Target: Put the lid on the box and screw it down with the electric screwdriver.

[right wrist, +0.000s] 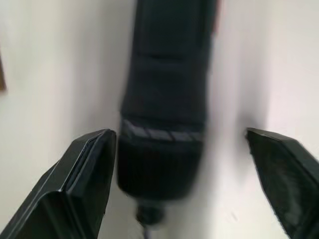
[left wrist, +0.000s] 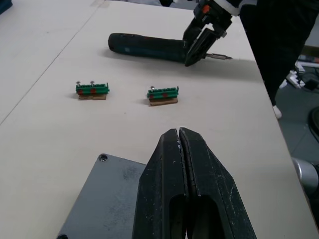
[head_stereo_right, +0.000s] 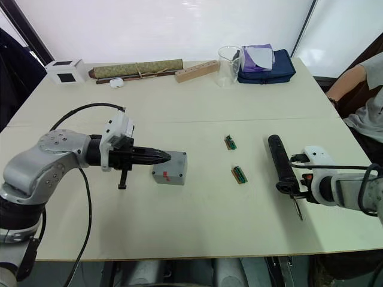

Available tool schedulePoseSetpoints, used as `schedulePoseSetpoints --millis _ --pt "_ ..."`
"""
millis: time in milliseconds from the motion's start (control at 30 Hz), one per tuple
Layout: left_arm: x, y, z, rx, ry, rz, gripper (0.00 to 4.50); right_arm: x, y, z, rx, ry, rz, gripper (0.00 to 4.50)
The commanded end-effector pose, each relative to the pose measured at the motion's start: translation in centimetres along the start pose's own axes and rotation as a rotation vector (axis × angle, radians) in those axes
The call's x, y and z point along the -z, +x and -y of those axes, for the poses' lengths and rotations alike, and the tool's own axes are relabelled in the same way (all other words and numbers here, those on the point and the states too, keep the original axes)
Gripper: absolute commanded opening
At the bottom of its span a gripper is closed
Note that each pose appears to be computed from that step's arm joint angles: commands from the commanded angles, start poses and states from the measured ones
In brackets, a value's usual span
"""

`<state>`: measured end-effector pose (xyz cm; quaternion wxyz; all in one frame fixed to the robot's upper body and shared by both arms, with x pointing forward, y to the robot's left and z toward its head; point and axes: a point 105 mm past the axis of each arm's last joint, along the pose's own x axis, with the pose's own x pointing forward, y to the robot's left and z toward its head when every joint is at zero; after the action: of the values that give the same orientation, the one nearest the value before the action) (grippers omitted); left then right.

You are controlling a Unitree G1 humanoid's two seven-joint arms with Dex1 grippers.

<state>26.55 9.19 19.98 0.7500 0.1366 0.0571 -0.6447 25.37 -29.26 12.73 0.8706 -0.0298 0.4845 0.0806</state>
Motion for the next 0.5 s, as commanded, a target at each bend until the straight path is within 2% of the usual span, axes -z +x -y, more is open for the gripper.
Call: schedulePoseSetpoints --millis 33,267,500 --pt "-0.5 0.5 0.5 0.009 0.046 0.016 0.0 -2.4 -1.5 -0.1 -0.064 -0.075 -0.016 4.4" --pt "-0.4 0.9 0.5 -0.005 0.047 0.022 0.0 -3.7 -0.4 -0.8 -0.201 -0.14 -0.12 4.4" --pt "-0.2 0.6 0.7 -0.046 0.027 0.025 0.0 -3.3 0.9 1.4 -0.153 -0.17 -0.204 4.4"
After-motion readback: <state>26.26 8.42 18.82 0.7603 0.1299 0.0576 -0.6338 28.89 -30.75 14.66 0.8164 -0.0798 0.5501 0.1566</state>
